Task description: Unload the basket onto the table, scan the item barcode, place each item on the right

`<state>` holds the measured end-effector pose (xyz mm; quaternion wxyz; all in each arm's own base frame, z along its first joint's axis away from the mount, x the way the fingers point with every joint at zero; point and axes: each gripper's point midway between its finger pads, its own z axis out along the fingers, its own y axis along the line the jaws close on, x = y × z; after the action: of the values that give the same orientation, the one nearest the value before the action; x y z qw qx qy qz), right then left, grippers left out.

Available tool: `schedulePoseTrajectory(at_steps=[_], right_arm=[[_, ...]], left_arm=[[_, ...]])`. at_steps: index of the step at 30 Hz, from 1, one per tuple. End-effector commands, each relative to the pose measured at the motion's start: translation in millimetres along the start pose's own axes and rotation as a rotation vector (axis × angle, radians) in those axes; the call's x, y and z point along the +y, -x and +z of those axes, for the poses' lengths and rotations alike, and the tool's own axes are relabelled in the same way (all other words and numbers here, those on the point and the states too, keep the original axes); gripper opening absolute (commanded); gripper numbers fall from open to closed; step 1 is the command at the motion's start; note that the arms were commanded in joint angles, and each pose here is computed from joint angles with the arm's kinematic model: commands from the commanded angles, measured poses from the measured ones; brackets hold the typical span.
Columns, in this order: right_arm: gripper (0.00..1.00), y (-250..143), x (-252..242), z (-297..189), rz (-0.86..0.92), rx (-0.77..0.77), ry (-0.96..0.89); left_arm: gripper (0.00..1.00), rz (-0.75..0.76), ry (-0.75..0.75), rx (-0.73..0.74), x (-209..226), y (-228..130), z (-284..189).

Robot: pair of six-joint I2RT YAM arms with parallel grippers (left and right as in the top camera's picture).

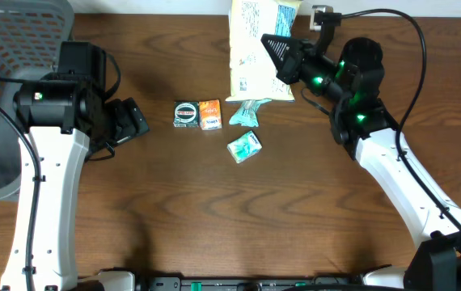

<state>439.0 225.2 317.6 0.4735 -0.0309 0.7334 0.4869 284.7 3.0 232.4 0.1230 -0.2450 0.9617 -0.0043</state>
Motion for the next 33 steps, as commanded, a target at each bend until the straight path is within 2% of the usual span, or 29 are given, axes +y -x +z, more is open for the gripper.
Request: schedulePoseTrajectory(at_steps=[1,6,13,33], right_arm=[[0.01,-3,1,0,0.153,0.021,0.002],[0.01,-10,5,-2,0.357,0.070,0.027],[0.01,-10,4,-3,0.386,0.079,0.027],[0.01,-14,8,-4,0.130,0.094,0.058]], left_arm=[[0.98,-0.009,0.011,0.007,2,0,1],[0.98,-0.009,0.011,0.007,2,0,1],[0.98,-0.009,0.011,0.007,1,0,1],[0.98,-0.009,0.011,0.007,2,0,1]])
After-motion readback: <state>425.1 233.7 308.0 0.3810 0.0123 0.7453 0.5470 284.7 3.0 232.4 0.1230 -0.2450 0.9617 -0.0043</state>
